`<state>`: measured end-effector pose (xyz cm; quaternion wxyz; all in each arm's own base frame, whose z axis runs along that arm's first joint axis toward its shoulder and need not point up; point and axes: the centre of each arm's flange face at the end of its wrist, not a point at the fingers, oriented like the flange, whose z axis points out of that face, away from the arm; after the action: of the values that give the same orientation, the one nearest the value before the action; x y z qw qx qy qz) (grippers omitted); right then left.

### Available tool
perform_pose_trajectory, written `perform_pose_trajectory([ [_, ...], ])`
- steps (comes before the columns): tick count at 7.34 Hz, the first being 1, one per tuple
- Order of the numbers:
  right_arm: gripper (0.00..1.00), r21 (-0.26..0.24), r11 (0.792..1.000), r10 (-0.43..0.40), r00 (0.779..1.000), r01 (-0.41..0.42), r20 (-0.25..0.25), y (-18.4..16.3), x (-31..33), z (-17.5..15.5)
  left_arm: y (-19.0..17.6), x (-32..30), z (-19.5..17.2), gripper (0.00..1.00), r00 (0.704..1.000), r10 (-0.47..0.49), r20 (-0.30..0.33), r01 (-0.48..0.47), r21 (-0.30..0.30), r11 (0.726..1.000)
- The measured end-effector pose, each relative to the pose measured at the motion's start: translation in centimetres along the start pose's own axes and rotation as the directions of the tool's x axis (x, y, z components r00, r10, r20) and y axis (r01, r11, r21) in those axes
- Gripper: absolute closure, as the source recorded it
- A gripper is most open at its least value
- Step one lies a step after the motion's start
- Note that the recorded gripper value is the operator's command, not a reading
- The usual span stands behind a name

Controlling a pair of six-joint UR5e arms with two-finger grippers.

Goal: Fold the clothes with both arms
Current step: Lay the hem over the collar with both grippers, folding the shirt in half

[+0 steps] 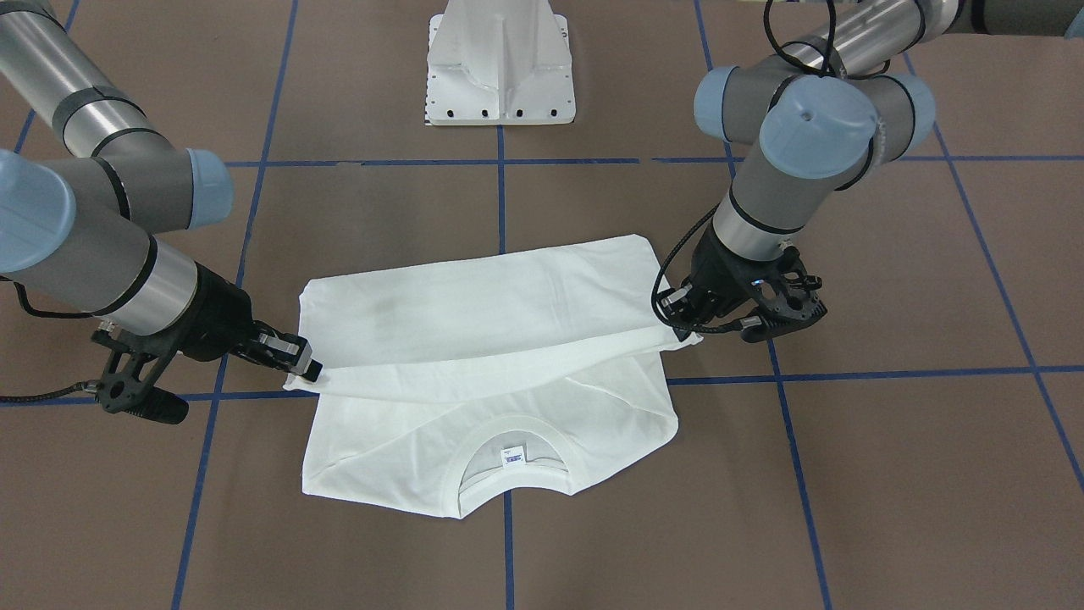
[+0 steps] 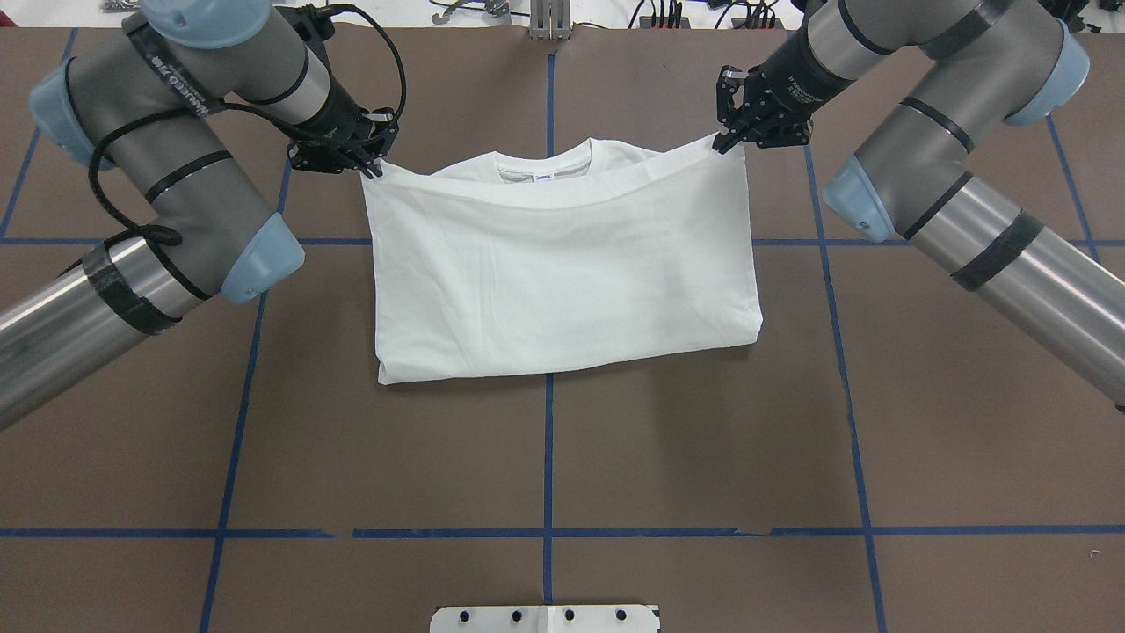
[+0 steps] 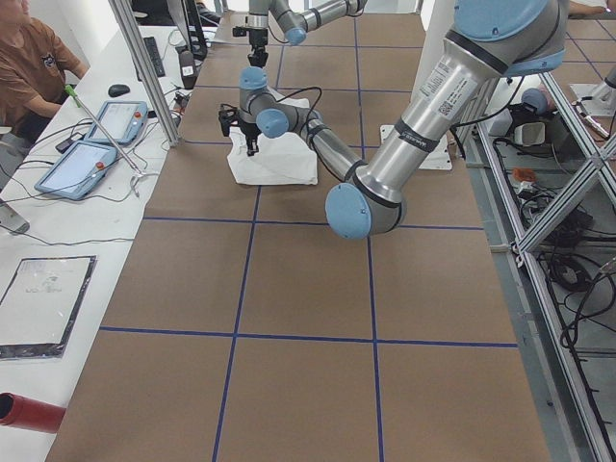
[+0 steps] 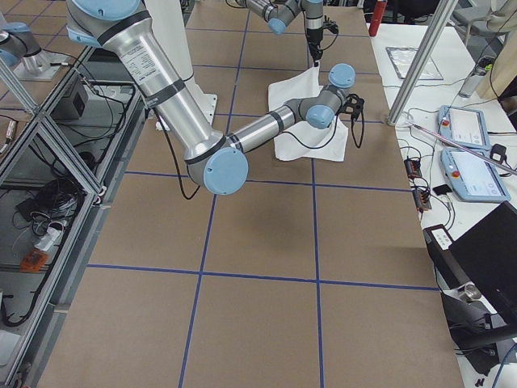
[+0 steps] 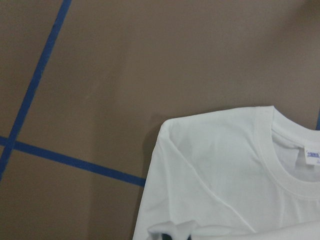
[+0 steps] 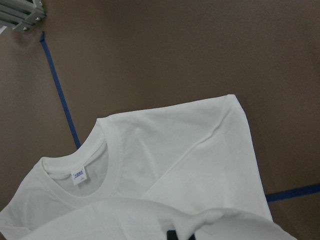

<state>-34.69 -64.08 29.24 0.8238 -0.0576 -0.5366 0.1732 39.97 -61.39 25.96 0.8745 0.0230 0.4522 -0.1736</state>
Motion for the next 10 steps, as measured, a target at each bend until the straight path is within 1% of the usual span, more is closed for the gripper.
perform_pose_trajectory([
  [2, 1.00, 0.006, 1.000, -0.003, 0.999, 0.003, -0.037, -1.3, 0.6, 2.1, -2.0, -0.9, 3.5, 1.00, 1.000, -0.004, 0.012, 0.004, 0.001, 1.000],
  [4, 1.00, 0.003, 1.000, -0.003, 0.998, 0.004, -0.059, -2.0, 1.6, 3.1, -2.7, -1.8, 5.1, 1.00, 0.999, -0.015, 0.035, 0.015, 0.005, 1.000],
  [6, 1.00, 0.000, 1.000, -0.012, 0.997, 0.012, -0.071, -2.3, 2.5, 3.6, -3.2, -2.4, 6.0, 1.00, 0.998, -0.020, 0.060, 0.018, 0.033, 0.999],
  [8, 1.00, -0.003, 1.000, -0.023, 0.997, 0.022, -0.070, -2.2, 2.3, 3.7, -3.3, -1.9, 5.8, 1.00, 0.998, -0.024, 0.059, 0.022, 0.042, 0.999],
  [10, 1.00, -0.013, 0.999, -0.037, 0.997, 0.036, -0.065, -1.3, 1.5, 4.2, -3.3, -1.7, 5.7, 1.00, 0.998, -0.028, 0.058, 0.025, 0.044, 0.999],
])
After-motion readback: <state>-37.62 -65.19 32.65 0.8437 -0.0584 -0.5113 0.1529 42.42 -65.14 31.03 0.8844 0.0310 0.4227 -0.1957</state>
